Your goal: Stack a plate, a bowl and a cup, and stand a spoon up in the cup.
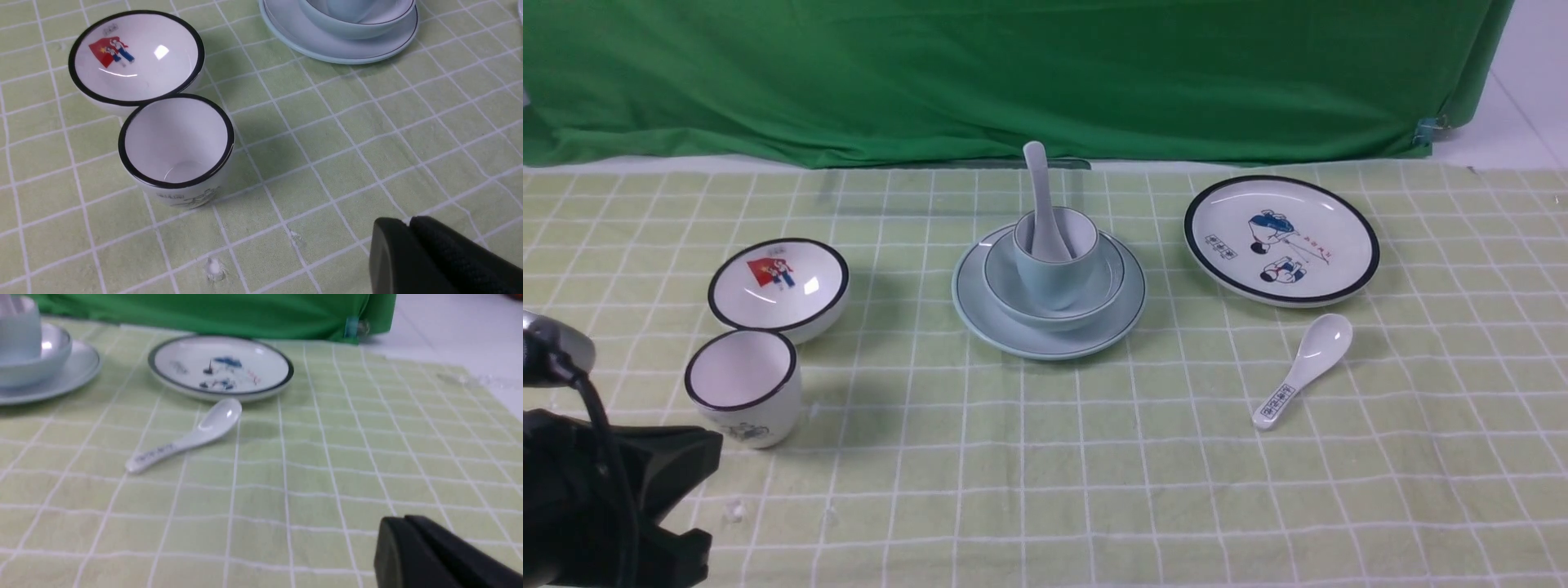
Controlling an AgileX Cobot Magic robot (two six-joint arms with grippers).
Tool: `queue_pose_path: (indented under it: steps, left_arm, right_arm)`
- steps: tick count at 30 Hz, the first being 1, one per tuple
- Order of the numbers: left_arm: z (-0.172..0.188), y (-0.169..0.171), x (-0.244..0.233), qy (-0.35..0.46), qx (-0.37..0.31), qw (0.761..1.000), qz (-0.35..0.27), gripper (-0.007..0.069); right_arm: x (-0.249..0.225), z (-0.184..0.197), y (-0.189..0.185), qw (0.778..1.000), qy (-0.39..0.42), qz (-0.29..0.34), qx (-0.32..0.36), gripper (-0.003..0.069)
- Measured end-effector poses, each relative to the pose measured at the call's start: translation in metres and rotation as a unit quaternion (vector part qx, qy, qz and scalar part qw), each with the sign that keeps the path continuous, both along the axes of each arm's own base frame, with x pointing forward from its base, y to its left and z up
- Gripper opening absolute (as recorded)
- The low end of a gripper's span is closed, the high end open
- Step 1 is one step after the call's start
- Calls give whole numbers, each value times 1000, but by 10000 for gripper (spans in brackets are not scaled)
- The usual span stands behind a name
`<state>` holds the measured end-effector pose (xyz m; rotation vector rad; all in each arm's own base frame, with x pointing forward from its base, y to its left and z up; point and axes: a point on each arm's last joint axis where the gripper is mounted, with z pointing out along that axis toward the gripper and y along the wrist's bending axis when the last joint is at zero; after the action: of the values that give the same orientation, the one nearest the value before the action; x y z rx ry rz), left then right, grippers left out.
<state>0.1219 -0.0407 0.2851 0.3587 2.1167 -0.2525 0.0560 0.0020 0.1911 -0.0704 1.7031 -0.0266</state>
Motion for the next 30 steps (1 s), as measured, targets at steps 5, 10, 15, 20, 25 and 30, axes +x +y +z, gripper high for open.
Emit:
queue_pose_path:
  steps: [5,10,15,20,25,30]
  left_arm:
    - [0,0,0,0,0,1000,0,-8]
    - [0,0,0,0,0,1000,0,-8]
    - [0,0,0,0,0,1000,0,-8]
    - [0,1,-4,-20,-1,1000,0,-8]
    - [-3,20,-35,-133,81,988,15,-8]
    - [-26,33,-70,-211,87,972,53,-8]
  right_arm:
    - [0,-1,0,1000,3,0,0,18]
    - [0,-1,0,1000,3,0,0,27]
    - [0,-1,0,1000,3,0,0,47]
    - [0,-1,0,1000,3,0,0,61]
    - [0,-1,0,1000,4,0,0,78]
    - [0,-1,0,1000,4,-1,0,96]
